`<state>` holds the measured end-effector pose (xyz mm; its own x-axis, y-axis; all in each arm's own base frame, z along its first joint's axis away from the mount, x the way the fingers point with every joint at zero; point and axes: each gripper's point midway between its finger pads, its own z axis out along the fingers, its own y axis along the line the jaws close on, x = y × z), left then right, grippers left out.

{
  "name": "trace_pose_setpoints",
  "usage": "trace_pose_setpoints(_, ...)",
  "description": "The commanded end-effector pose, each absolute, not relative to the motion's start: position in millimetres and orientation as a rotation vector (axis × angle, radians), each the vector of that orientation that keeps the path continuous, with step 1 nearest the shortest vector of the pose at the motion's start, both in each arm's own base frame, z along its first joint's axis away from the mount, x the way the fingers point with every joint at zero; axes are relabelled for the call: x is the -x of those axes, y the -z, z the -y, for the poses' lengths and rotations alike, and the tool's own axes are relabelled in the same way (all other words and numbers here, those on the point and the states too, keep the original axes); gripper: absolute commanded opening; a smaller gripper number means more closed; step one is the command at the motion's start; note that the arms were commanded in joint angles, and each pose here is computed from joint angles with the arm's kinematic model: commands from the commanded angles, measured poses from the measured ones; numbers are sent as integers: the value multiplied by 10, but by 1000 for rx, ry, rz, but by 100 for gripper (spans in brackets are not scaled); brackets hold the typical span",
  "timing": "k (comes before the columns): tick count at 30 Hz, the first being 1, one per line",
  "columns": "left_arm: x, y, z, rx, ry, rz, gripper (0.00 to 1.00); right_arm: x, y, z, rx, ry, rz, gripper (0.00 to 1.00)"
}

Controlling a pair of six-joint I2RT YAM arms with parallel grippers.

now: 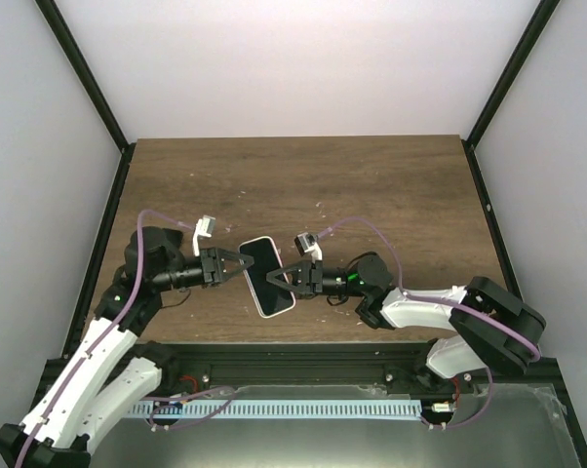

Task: Put the phone into the phone case

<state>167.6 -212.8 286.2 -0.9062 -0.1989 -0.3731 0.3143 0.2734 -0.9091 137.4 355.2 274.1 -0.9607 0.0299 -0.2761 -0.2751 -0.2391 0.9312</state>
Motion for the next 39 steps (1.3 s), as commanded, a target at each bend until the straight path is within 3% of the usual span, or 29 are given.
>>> trace_pose_setpoints(1, -1647, -2836, 2076, -107, 1599, -2193, 14, -1327, -2894, -3487, 335, -2313, -1716, 28)
trace_pose_setpoints(8, -1600, -2917, 2075, -109, 1610, -2214, 22, -1327, -2964, -3495, 325, -2349, -1696, 18)
trace_pose_setpoints(15, -1498, -3205, 2145, -169, 1800, -2051, 52, -1389, -3264, -3454, 276, -2415, -1564, 18)
trace_pose_setpoints(25, -1472, -3124, 2139, -192, 1846, -1952, 58, -1484, -3485, -3413, 210, -2425, -1472, 18)
trace_pose_setpoints(34, -1525, -3121, 2140, -160, 1891, -1882, 47, -1470, -3541, -3382, 212, -2437, -1442, 18)
trace_pose_setpoints(39, -1547, -3115, 2147, -163, 1881, -1888, 27, -1456, -3539, -3436, 247, -2431, -1466, 19)
